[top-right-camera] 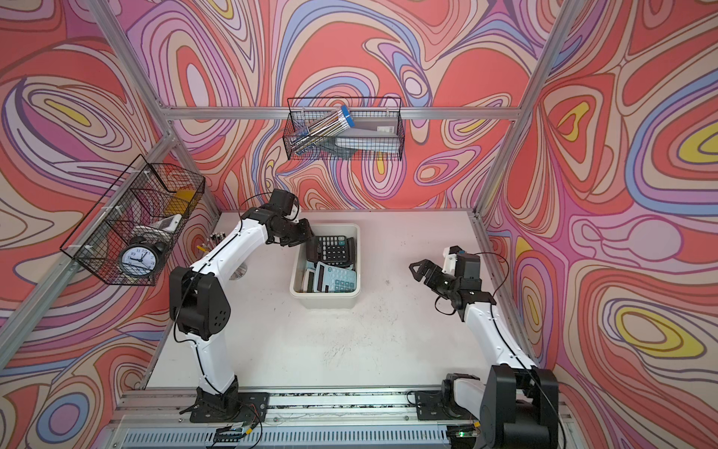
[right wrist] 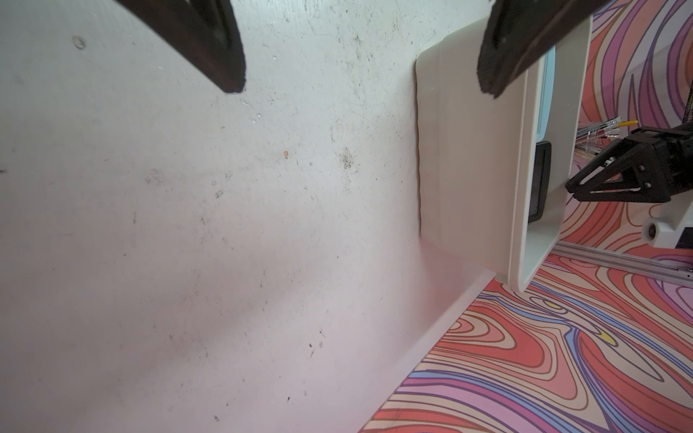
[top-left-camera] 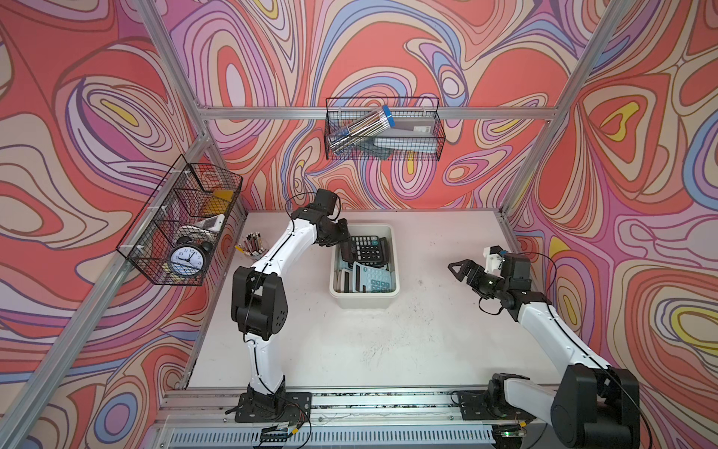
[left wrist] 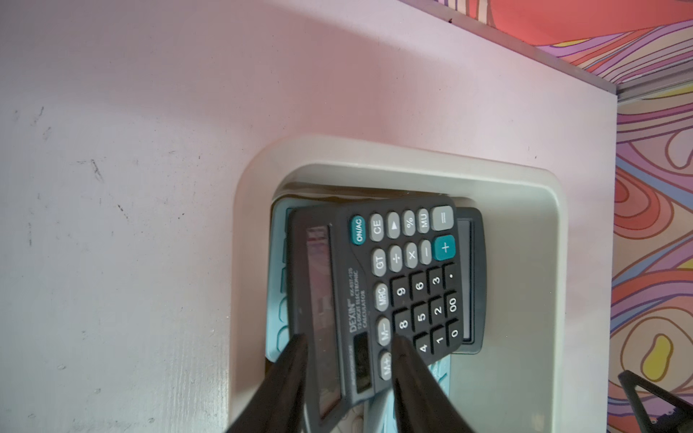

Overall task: Put the calculator in the storage box
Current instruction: Place the calculator in the storage box, then reset both arms

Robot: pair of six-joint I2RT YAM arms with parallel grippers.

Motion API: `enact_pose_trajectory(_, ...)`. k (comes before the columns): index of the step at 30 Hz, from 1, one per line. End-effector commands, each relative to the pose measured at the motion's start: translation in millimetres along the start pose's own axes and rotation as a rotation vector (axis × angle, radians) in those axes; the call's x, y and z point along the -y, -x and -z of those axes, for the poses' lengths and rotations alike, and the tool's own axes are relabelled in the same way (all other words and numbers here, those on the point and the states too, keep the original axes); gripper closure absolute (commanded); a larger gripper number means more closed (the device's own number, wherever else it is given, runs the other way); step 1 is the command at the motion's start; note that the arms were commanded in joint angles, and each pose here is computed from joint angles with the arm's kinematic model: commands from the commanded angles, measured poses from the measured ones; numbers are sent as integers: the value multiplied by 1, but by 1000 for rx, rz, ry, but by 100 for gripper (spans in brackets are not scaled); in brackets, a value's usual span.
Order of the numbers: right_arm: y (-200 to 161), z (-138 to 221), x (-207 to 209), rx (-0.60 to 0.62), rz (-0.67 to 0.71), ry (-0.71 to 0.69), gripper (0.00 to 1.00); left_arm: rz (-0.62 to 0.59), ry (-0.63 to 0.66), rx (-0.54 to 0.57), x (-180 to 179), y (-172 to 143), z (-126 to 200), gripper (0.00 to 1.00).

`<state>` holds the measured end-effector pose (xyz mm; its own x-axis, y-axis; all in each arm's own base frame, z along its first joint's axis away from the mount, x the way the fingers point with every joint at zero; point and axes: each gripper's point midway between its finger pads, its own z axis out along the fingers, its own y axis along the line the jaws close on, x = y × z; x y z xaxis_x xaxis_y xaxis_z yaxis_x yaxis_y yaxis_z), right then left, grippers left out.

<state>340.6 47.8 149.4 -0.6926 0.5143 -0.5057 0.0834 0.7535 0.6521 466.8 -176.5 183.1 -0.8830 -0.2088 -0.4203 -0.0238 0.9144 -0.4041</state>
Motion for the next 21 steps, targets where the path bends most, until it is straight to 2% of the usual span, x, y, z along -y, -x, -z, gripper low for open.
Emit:
enact_pose_trajectory(1, 3, 5, -8, 20, 14, 32, 2, -20, -4, 52, 3, 2, 32, 51)
enact_pose_trajectory(9, 6, 16, -20, 37, 38, 63, 2, -19, -39, 124, 3, -14, 69, 35)
enact_pose_trajectory(14, 9, 25, -28, 54, 58, 79, 2, -22, -53, 188, 0, -38, 99, 14)
enact_pose_trajectory(15, 9, 28, -30, 60, 65, 82, 2, -20, -47, 202, -3, -44, 106, 3)
enact_pose_trajectory(21, 11, 43, -38, 96, 111, 82, 2, 9, -37, 278, -27, -86, 136, 1)
